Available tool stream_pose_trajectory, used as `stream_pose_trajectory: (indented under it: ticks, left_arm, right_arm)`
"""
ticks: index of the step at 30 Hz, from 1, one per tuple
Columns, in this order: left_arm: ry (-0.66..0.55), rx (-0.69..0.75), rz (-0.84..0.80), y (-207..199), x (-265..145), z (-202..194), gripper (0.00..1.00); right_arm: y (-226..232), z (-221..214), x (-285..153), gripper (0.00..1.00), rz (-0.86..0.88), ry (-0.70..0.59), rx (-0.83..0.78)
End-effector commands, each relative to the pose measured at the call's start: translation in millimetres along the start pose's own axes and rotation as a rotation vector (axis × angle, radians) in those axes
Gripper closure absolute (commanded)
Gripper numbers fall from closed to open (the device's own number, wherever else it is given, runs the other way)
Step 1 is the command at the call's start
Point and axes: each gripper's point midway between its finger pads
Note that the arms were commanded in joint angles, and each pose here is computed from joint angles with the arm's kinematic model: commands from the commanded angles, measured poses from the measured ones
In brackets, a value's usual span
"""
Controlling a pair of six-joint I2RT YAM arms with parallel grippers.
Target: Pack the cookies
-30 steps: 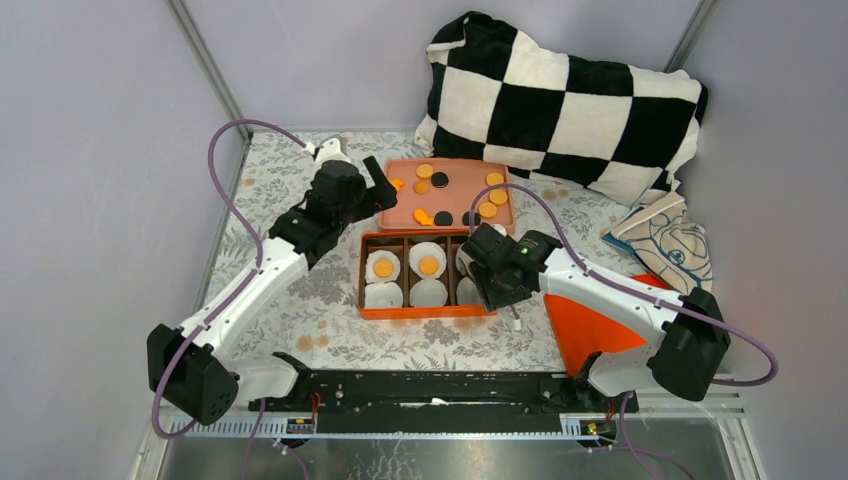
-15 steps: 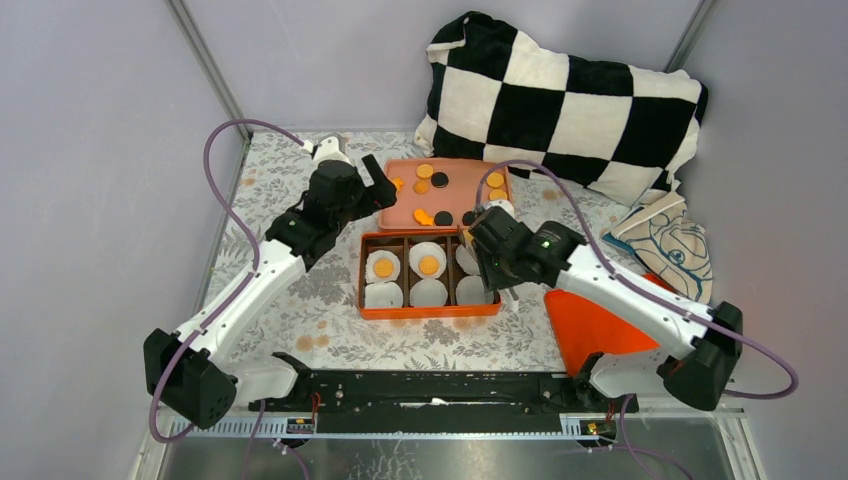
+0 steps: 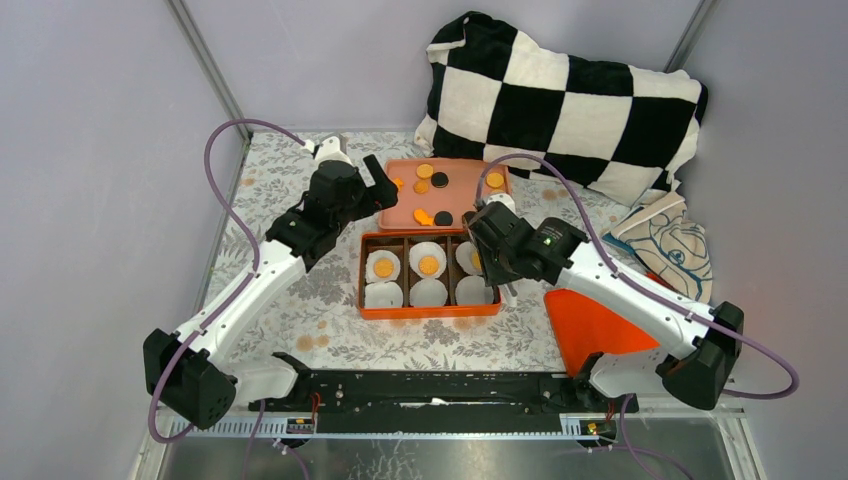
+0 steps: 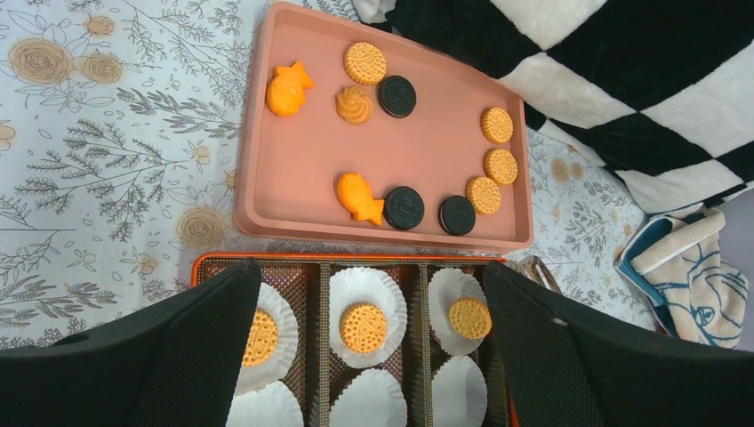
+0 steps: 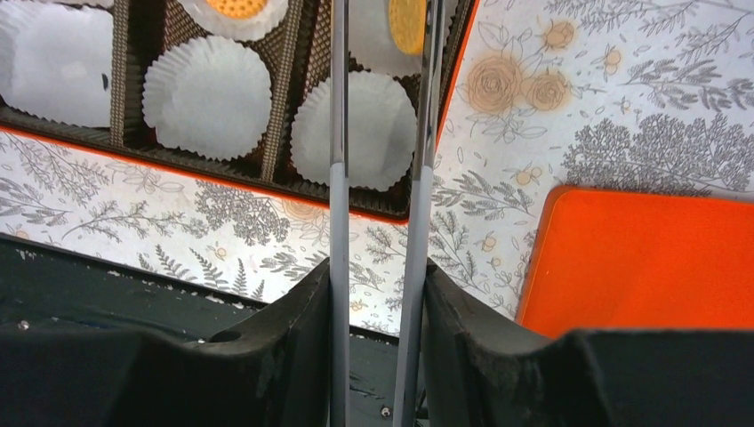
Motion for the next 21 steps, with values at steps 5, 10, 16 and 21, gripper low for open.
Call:
stream_pose_trajectory:
  ticks: [5,10,16,21]
  left_arm:
    - [-0.009,0.008,-0.043,-10,2,0,0.01]
    - [-0.018,0.01,-0.05,-13,0,3,0.01]
    - [-0.021,0.016,-0.049,-14,0,5,0.01]
    - [-0.033,0.029,-0.019,-8,0,7,0.01]
  right_arm:
    - [-12,-5,-13,0.6,-0.025,-0.045,0.044]
    - [-32,15,-10,0.58,-0.163,-0.116,0.035]
    - [-51,39,25,0.55,-0.231,-0.061,0.037]
    - [-53,47,65,0.52,-0.193,-0.02,0.06]
Point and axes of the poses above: each gripper's point midway between its finger pads, its own x axis out along the fingers, its own y axis along the line the jaws close on, z = x × y, and after that the axes turned 6 degrees about -x, right-handed
